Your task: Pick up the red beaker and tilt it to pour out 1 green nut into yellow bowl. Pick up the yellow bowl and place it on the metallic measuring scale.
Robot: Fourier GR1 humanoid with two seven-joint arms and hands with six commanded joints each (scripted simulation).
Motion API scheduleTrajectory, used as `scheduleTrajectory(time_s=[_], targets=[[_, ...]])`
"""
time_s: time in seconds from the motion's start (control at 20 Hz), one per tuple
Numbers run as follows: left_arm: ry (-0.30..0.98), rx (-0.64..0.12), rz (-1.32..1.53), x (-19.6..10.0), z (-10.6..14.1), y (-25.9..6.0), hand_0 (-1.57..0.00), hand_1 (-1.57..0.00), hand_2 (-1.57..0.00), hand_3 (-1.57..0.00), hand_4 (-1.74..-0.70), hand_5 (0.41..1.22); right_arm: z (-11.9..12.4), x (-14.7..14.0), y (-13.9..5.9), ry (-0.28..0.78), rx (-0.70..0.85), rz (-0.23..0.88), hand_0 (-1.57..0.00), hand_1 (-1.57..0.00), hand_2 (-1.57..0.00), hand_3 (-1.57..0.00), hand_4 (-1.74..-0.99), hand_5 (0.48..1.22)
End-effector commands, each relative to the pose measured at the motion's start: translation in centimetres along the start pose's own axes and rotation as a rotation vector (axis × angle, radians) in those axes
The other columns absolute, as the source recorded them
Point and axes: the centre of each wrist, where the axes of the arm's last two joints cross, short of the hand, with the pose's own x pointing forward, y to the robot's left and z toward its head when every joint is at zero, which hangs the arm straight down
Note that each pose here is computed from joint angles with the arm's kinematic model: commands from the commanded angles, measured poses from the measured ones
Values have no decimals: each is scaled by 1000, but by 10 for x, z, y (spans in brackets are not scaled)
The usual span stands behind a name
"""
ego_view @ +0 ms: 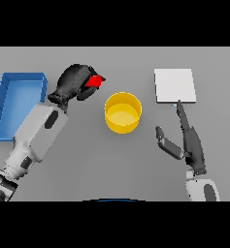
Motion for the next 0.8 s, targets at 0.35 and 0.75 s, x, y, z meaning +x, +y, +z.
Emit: scheduleTrajectory(time_s=[0.35,0.75], targets=[[-120,-310,-547,44,-34,11,-1570,-1570,-1570,-1570,-1612,1210,-2,0,6,-17,1,-7,1,1,1,1,-1063,681],[-172,-462,-969,72,-57,4,-1571,-1571,-1571,-1571,-1705,1219,-7,0,5,10,20,-12,1,1,1,1,-1069,689]])
